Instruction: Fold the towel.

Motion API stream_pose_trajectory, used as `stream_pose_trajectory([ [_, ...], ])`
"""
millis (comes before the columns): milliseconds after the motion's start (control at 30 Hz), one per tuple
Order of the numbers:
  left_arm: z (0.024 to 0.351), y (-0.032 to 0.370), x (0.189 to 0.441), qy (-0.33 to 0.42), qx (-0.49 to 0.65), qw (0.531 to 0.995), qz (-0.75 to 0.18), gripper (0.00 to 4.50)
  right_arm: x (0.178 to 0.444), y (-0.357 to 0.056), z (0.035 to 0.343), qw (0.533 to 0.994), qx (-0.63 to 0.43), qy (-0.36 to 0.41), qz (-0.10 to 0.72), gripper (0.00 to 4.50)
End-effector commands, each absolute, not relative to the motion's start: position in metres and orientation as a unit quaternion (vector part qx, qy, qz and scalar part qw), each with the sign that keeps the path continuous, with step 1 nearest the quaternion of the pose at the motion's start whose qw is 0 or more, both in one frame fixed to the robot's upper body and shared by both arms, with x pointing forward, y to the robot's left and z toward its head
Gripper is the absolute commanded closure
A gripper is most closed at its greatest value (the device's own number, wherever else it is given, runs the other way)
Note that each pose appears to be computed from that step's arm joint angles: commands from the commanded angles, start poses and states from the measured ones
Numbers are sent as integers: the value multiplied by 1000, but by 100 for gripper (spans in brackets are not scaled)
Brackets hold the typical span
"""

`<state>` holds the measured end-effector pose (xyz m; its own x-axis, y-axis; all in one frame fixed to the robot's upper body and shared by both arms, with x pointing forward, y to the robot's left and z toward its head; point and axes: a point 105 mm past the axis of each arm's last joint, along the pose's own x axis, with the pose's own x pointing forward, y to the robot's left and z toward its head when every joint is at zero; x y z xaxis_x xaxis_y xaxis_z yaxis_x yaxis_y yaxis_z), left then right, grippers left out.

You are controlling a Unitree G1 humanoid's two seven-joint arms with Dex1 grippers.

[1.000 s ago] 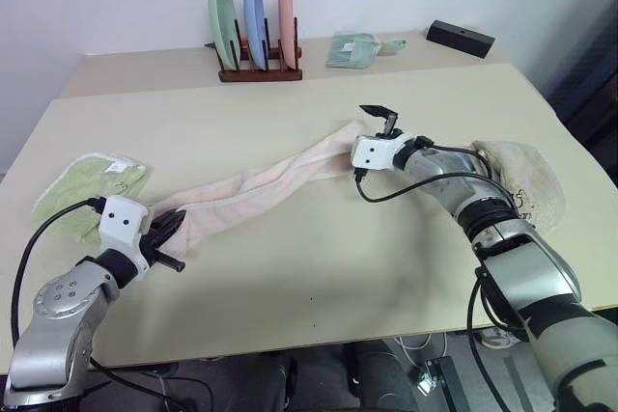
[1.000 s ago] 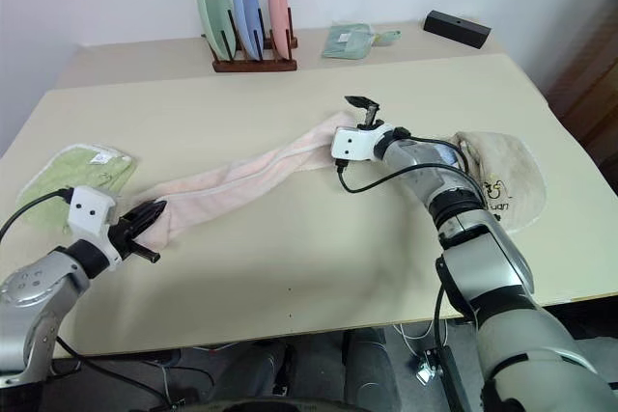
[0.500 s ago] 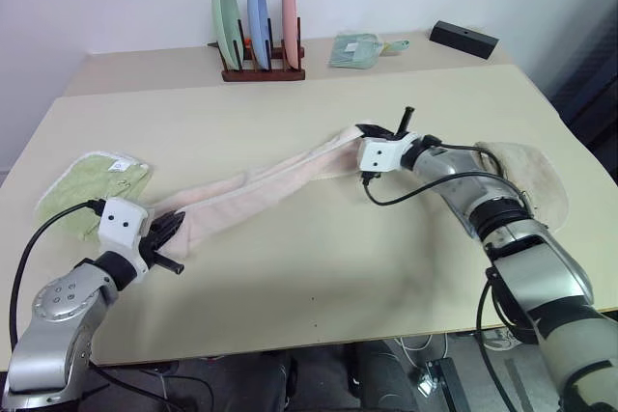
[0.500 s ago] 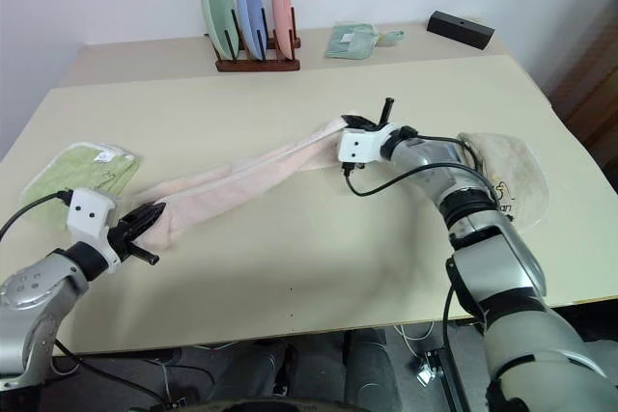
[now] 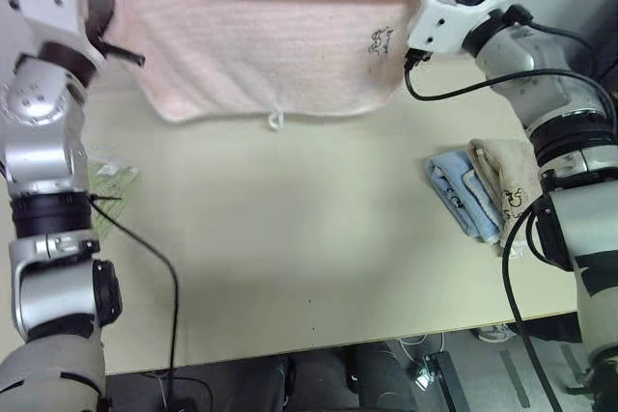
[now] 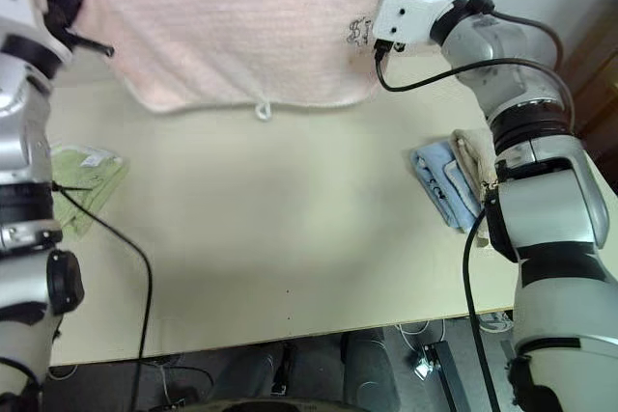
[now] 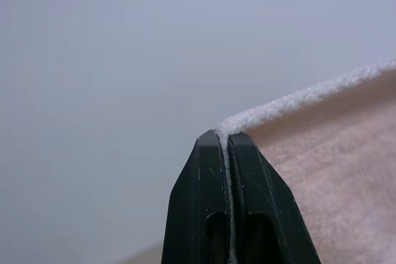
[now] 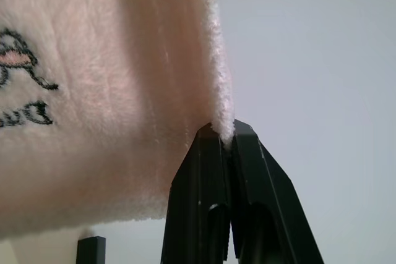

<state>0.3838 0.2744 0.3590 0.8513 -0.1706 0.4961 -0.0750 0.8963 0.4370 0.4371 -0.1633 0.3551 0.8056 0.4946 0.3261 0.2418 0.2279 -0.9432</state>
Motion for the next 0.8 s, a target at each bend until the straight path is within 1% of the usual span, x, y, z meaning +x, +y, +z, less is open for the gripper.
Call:
stream_pose_trajectory([
  [33, 325, 287, 369, -228, 236, 943, -59, 450, 421, -175, 340, 742, -590, -280, 155, 447],
  [67, 291, 286, 358, -179, 235, 950, -99, 450, 412, -173, 306, 741, -584, -241, 226, 447],
  [133, 245, 282, 335, -102, 221, 958, -153, 450, 390, -170, 261, 735, -569, -181, 322, 447],
  [233, 198, 275, 296, -15, 204, 956, -210, 450, 360, -176, 221, 735, -538, -93, 402, 447],
  [333, 171, 273, 264, 54, 180, 952, -242, 450, 329, -185, 191, 727, -505, -1, 464, 447],
  [433, 150, 273, 238, 121, 164, 942, -267, 450, 306, -195, 178, 727, -476, 65, 490, 447],
  [600, 138, 259, 214, 169, 135, 926, -309, 450, 279, -206, 175, 722, -443, 133, 515, 447],
  [700, 135, 255, 210, 177, 131, 922, -318, 450, 278, -208, 178, 724, -445, 134, 510, 447],
  [800, 137, 259, 218, 166, 133, 929, -303, 450, 289, -207, 184, 730, -457, 114, 494, 447],
])
